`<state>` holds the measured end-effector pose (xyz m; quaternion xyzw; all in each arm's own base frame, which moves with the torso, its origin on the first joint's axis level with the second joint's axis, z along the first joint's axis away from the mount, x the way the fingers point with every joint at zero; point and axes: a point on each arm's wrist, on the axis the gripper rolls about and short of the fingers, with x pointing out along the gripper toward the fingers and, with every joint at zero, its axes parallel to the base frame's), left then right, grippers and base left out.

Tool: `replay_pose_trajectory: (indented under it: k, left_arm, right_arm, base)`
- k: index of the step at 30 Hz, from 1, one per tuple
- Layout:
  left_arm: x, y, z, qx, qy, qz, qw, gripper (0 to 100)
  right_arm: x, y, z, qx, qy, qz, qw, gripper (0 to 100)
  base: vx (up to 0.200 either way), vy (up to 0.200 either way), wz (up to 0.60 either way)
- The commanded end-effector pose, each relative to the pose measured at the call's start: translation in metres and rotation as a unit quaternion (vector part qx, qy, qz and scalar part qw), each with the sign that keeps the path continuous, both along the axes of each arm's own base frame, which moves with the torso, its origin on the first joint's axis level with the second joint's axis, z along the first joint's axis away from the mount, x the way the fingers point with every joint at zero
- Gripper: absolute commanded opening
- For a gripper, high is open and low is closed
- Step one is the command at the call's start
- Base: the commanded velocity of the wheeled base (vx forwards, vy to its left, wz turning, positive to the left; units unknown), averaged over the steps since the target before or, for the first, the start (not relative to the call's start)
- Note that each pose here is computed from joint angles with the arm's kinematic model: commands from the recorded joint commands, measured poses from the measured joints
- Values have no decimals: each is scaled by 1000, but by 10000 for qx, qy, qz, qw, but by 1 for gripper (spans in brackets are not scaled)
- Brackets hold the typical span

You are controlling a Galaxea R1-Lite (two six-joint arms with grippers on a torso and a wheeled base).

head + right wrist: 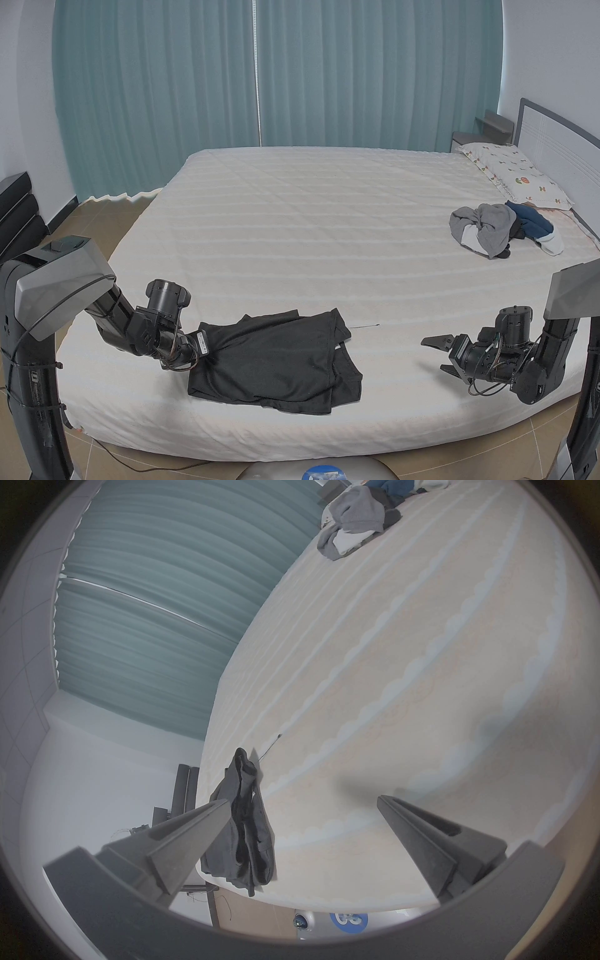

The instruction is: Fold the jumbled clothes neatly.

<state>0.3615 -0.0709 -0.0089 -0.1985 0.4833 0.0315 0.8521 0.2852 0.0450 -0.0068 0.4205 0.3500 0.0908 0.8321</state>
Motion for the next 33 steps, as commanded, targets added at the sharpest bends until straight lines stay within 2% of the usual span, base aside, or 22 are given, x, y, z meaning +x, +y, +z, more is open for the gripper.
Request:
replay_pose_trajectory:
  k: [1,9,10,23,24,26,33]
  left_arm:
    - [-2,-4,-1,47,84,-43,9999,0]
    - [-4,-7,0,108,111,-46,9999,0]
    - [-5,-7,0,118,124,-42,9998,100]
    - [2,-2,21,-40,-192,143,9997,100]
    - [13,-1,26,-271,-365,401,9982,100]
    - [19,0,29,-428,-485,563,9963,100]
    - [39,4,15,-607,-529,770,9938,100]
  right_arm:
    - [0,0,0,2,-3,0,10000,100]
    - [0,0,0,2,-3,0,10000,100]
    - [0,0,0,2,-3,0,10000,100]
    - [1,0,-2,-4,11,-7,10000,100]
    - [1,0,-2,0,12,0,10000,100]
    - [1,0,-2,-4,11,-7,10000,100]
    - [2,0,-2,-9,0,-3,10000,100]
  base:
    - [0,0,0]
    - [0,0,0]
    - [0,0,0]
    - [0,0,0]
    - [0,0,0]
    - [0,0,0]
    - [0,0,0]
